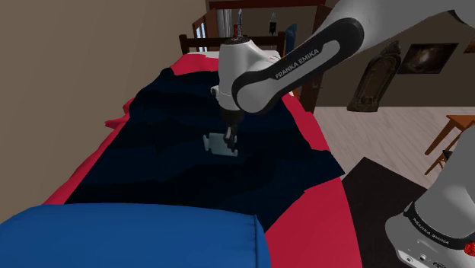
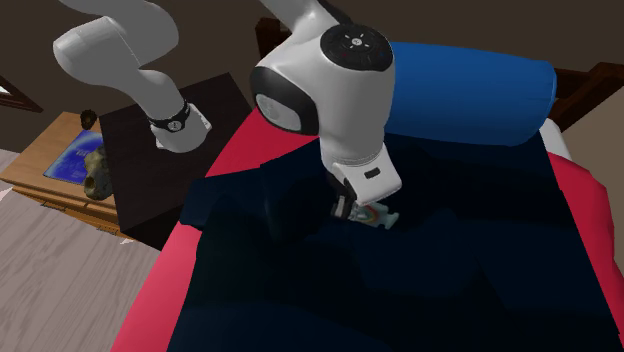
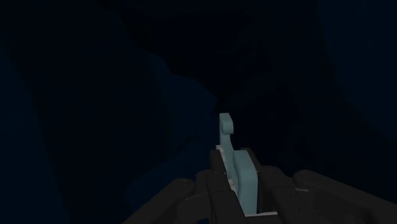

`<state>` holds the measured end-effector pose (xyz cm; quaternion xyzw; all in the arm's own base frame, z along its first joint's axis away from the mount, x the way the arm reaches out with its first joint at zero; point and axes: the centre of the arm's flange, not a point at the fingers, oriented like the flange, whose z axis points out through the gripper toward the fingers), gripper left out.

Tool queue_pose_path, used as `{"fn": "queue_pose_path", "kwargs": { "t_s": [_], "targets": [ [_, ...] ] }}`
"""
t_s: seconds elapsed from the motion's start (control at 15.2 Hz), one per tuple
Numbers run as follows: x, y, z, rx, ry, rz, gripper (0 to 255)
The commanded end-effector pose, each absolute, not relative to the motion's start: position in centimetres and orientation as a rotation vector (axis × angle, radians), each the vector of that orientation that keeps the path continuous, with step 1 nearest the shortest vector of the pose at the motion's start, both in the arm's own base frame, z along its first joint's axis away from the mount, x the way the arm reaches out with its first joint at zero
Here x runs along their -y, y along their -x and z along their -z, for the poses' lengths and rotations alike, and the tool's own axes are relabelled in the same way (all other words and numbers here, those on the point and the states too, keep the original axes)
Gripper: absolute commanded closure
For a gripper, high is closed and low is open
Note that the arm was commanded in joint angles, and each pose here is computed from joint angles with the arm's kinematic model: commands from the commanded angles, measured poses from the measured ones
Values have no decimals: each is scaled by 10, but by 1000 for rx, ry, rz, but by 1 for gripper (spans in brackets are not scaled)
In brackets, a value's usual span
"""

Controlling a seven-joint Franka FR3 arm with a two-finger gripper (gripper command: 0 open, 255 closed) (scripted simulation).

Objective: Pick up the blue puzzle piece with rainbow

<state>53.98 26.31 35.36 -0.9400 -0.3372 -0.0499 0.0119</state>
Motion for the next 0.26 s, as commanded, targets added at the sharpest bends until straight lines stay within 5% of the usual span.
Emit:
{"fn": "queue_pose_path", "kwargs": {
  "t_s": [0.0,0.2],
  "targets": [
    [-263,-541,-365,1052,2931,155,255],
    [-263,-541,-371,1052,2931,155,255]
  ]
}}
